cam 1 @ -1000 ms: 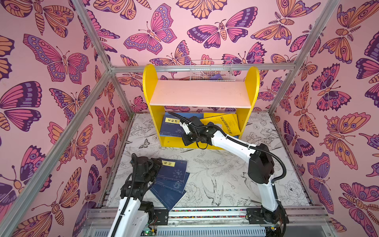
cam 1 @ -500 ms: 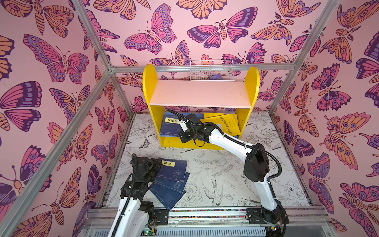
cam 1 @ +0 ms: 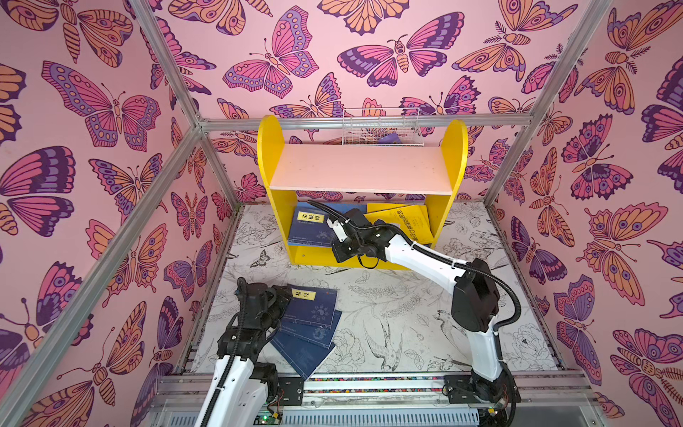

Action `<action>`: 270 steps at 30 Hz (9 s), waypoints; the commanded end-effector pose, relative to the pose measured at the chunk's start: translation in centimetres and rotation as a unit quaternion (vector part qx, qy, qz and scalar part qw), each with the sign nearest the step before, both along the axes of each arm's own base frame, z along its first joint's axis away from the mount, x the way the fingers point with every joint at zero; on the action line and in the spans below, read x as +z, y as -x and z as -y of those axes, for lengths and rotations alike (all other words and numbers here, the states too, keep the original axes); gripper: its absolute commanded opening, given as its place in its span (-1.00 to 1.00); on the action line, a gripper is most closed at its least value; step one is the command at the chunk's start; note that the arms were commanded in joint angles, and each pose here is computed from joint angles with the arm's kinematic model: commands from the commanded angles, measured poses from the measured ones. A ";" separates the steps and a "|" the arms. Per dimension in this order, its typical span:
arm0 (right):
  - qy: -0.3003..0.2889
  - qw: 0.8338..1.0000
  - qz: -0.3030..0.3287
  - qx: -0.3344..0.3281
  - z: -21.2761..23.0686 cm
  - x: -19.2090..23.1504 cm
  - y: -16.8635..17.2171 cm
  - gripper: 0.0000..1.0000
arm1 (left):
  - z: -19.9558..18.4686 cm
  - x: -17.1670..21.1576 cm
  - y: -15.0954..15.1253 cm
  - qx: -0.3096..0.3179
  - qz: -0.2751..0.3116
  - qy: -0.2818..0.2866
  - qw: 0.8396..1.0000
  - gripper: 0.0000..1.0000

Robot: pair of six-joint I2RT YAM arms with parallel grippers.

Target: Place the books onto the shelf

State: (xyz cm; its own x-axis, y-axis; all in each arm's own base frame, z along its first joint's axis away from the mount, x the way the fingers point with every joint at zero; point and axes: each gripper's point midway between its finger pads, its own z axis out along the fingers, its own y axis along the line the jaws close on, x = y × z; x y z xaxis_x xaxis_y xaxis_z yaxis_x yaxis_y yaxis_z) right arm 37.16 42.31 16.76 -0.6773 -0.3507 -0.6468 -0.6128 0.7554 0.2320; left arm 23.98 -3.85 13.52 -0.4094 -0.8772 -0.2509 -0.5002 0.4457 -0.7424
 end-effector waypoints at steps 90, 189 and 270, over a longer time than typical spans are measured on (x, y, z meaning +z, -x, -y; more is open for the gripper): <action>0.004 0.990 0.038 -0.135 2.1 3.3 -6.9 -0.77 | 0.1 -0.7 0.0 -0.010 0.003 -0.007 1.000 0.15; -0.039 0.973 -0.146 0.174 -0.5 -8.0 15.7 0.25 | -5.0 -6.0 0.2 0.001 -0.137 -0.188 0.973 0.18; -0.262 0.963 0.044 -0.050 3.2 12.4 -0.9 -1.00 | -2.8 -2.1 2.1 0.010 -0.084 -0.119 0.989 0.03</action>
State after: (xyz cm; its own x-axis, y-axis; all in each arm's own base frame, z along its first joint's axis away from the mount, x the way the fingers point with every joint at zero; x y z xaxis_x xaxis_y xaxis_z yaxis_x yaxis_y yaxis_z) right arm 35.79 38.55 25.77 -0.6962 0.0289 -0.7173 -0.5523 0.6167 0.5610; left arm 22.76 -1.09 12.54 -0.4336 -0.8059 -0.4031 -0.5956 0.5920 -0.5429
